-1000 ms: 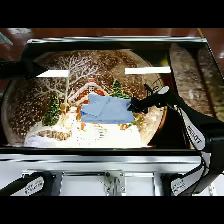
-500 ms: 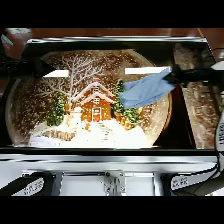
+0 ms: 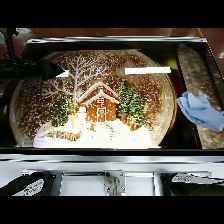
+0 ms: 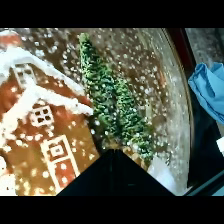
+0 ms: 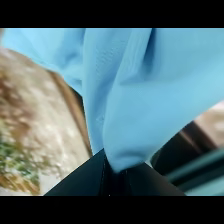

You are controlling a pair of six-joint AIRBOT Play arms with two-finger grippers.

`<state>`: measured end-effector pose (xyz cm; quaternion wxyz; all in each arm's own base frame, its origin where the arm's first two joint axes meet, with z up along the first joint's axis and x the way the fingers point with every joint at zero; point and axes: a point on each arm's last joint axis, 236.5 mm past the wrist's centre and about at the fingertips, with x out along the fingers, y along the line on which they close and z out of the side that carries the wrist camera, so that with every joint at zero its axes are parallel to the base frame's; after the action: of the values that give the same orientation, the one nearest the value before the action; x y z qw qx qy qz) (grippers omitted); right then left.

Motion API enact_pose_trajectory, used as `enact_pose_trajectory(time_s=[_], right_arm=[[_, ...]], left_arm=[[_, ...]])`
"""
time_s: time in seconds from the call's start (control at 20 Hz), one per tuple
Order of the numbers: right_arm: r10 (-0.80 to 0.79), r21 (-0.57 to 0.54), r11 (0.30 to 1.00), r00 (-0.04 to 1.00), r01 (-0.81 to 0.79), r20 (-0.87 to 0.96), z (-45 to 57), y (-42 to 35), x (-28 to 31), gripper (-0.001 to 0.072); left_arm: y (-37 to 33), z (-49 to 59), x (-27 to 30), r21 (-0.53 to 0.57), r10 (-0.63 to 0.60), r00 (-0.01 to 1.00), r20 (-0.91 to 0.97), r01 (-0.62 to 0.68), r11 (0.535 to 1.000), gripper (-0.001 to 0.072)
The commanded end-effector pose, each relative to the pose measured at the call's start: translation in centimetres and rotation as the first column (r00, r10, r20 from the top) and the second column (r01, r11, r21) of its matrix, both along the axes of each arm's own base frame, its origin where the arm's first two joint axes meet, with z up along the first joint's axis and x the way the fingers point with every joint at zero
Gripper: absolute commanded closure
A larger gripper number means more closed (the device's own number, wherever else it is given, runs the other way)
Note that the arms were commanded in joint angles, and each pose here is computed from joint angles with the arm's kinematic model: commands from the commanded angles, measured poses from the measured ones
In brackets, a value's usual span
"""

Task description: Fold the shirts.

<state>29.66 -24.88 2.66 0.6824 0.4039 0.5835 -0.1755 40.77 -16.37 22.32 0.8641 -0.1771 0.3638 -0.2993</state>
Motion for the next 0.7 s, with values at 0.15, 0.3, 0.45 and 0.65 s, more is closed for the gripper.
enact_pose_trajectory(time_s=[0.15, 0.3, 0.45, 0.65], right_arm=[[-0.25, 0.029, 0.966, 0.952, 0.259, -0.175, -6.4, 2.4, -11.0, 0.0653], [-0.276, -0.022, 0.961, 0.941, 0.277, -0.197, -8.0, 2.9, -13.1, 0.0653], [-0.247, -0.045, 0.969, 0.93, 0.244, -0.271, -8.8, 3.3, -15.3, 0.0653], [-0.257, -0.093, 0.967, 0.896, 0.239, -0.363, -8.9, 2.8, -17.8, 0.0648]], left_arm=[[-0.5, 0.0, -0.2, 0.001, -0.013, 1.0, 0.0, 0.013, 1.0, 0.0665], [-0.5, 0.0, -0.2, 0.001, -0.013, 1.0, 0.0, 0.013, 1.0, 0.0665], [-0.5, 0.0, -0.2, 0.001, -0.013, 1.0, 0.0, 0.013, 1.0, 0.0665], [-0.5, 0.0, -0.2, 0.001, -0.013, 1.0, 0.0, 0.013, 1.0, 0.0665]])
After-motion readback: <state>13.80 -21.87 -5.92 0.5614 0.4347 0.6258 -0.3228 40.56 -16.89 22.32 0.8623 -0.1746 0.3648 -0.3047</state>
